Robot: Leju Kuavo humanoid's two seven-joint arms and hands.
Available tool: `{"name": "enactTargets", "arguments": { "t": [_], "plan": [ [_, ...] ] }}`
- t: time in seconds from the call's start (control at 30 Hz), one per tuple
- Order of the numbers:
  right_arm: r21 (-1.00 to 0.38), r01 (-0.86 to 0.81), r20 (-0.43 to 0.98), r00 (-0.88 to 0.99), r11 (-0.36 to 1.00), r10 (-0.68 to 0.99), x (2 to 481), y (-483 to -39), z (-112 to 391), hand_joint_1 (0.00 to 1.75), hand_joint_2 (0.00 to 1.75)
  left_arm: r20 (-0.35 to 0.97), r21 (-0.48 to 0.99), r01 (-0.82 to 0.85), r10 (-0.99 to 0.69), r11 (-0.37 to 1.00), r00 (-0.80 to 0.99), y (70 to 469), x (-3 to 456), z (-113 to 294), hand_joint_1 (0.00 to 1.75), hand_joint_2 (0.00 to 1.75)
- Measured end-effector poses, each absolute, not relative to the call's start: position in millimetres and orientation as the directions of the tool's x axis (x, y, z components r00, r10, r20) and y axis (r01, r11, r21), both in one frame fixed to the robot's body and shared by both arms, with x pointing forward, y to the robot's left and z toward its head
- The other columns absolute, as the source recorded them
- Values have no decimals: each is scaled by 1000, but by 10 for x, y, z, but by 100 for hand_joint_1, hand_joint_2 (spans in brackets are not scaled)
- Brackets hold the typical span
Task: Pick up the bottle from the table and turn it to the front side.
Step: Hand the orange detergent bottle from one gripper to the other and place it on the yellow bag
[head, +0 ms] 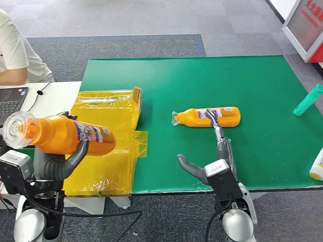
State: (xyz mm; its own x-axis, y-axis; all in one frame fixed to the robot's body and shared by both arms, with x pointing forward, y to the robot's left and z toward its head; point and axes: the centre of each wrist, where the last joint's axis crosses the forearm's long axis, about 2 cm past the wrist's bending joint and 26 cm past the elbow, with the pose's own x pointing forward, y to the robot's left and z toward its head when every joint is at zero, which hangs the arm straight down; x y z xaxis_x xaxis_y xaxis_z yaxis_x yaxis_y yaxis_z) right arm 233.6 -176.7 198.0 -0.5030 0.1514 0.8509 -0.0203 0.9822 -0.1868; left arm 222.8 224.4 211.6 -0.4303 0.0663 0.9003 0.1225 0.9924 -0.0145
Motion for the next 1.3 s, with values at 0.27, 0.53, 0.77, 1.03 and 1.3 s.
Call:
{"name": "enactTargets", "arguments": {
  "t": [0.27,0.53,0.77,1.03,1.3],
  "plan": [
    [-175,7,846,-511,984,154,2293,-1829,2021,0,175,899,-11,82,45,997,-436,2340,2195,2127,175,175],
    [-163,40,826,-541,986,158,2234,-1897,2071,0,175,883,202,-69,-212,977,-418,2401,2178,2135,175,175],
    [-125,148,725,-662,981,192,1997,-2150,2337,0,175,678,599,-300,-669,743,-303,2421,2203,2219,175,175],
    [-85,223,616,-754,971,228,1830,-2306,2641,0,175,350,816,-420,-918,396,-187,2416,2483,2391,175,175],
    [-66,240,586,-777,969,232,1837,-2342,2722,0,175,213,899,-384,-976,213,-43,2371,2757,2368,175,175]
  ]
}}
